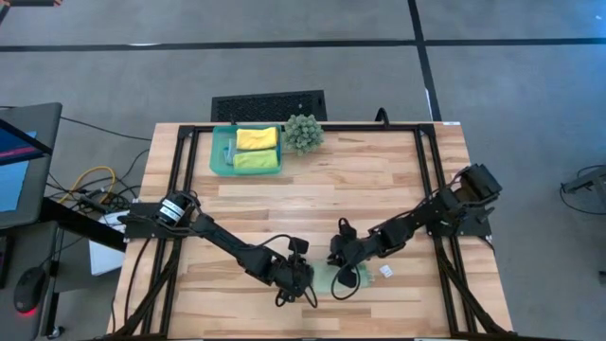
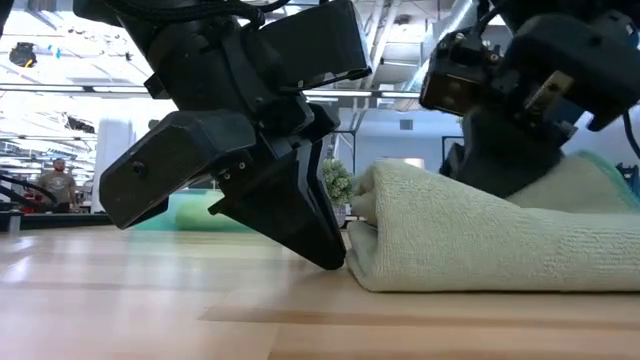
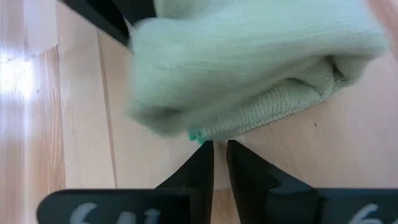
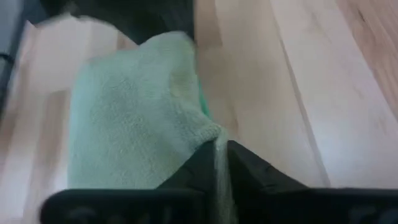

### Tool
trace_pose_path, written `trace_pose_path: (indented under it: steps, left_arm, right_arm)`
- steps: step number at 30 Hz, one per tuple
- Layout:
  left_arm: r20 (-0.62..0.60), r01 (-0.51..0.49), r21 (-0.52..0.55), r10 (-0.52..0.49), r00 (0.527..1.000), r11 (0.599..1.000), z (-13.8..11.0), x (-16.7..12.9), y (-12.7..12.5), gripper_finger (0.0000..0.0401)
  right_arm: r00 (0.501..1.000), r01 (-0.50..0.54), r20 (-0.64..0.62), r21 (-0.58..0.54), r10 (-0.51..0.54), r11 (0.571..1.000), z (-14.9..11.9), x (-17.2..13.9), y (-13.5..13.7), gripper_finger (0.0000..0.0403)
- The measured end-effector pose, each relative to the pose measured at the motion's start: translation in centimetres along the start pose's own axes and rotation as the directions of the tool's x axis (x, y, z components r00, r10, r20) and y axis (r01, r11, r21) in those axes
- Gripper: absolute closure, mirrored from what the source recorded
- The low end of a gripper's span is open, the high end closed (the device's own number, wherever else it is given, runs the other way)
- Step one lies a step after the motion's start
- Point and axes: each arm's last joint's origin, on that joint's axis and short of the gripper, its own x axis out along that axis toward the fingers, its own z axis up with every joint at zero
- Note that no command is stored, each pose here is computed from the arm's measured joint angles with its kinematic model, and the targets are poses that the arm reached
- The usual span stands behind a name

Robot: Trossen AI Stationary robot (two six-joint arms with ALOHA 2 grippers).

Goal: Fold microfiber towels
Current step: Fold the green microfiber cloth

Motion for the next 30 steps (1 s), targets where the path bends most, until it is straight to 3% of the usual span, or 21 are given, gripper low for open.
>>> trace_pose_path:
  steps: [9, 15, 21, 27, 30]
  left_arm:
    - [-0.003, -0.001, -0.007, 0.001, 1.0, 1.0, 0.0, -0.2, 0.0, 0.036]
    - [-0.011, -0.008, -0.014, 0.008, 1.0, 1.0, -0.1, -0.2, 0.0, 0.036]
    - [-0.013, -0.011, -0.014, 0.01, 1.0, 1.0, -0.1, -0.3, 0.0, 0.036]
    - [-0.014, -0.016, -0.014, 0.016, 1.0, 1.0, -0.1, -0.3, 0.0, 0.036]
    - [-0.026, -0.026, -0.007, 0.025, 0.999, 1.0, -0.2, -0.3, 0.1, 0.036]
  right_arm:
    - [1.0, 0.011, 0.023, -0.007, -0.01, 1.0, 1.1, -1.0, -0.6, 0.0214]
    - [0.995, -0.003, 0.1, 0.017, 0.001, 1.0, 2.3, -3.3, -0.2, 0.0195]
    - [0.973, -0.1, 0.206, -0.026, 0.103, 0.995, 2.8, -3.8, 1.8, 0.0253]
    - [0.943, -0.159, 0.285, -0.07, 0.172, 0.985, 2.2, -0.6, 2.7, 0.0354]
    - [0.953, -0.156, 0.255, -0.063, 0.167, 0.986, 1.3, 1.3, 2.2, 0.0391]
